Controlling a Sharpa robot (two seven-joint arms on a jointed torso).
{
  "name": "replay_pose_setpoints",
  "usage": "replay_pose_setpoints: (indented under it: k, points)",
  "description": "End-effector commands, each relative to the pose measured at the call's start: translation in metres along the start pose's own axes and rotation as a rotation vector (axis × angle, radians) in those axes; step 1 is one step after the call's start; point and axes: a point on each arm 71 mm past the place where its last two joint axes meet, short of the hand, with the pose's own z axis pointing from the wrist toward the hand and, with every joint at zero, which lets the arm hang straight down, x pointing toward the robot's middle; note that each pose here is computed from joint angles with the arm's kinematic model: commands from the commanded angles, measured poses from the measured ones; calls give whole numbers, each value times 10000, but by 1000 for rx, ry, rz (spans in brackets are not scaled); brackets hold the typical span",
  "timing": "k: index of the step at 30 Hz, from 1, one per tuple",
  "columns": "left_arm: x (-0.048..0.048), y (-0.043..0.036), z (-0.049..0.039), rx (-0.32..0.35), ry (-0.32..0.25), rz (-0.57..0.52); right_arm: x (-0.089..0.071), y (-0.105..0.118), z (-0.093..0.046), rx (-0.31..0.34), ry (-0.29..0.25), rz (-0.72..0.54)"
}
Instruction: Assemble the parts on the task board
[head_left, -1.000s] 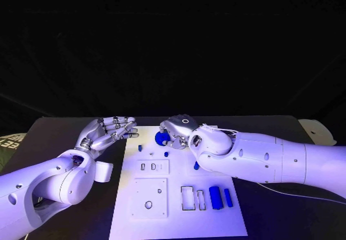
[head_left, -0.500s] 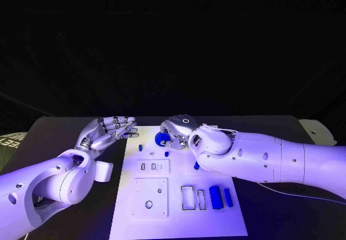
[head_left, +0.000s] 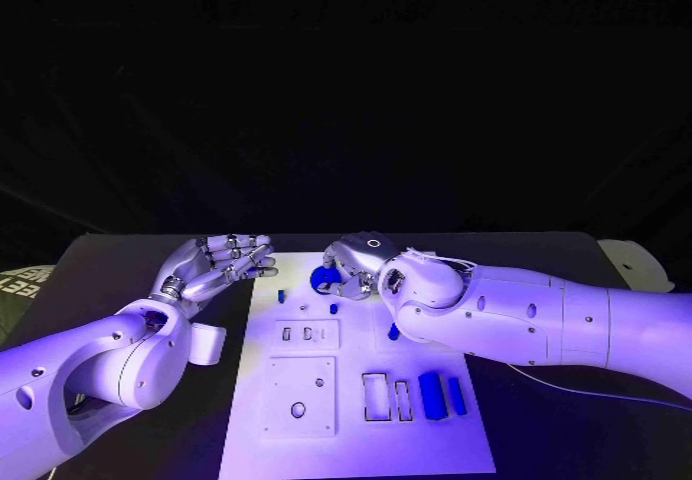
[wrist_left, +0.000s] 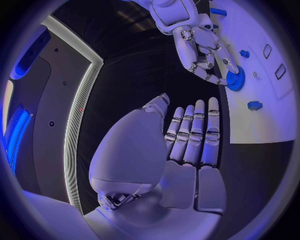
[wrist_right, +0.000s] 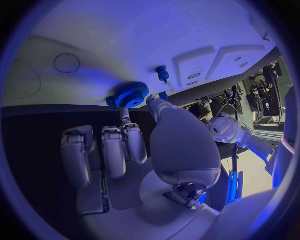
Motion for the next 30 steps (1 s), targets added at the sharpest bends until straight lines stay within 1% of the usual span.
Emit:
replay_pose_setpoints:
  k: [1,9,23,27,30]
  points:
    - [25,-9,2,3,25,-7,54,-1,-3,0,50,10]
    - [22,-9,1,2,24,-6,64,-35,4,15,57,6]
    - [10,-10,-3,2,21,-4,93,-70,-39,22,101,-1]
    - [7,-10,-4,2,20,-3,86,-82,-58,23,97,3]
    - [6,-10,-5,2,21,-4,72,-86,-71,21,82,10]
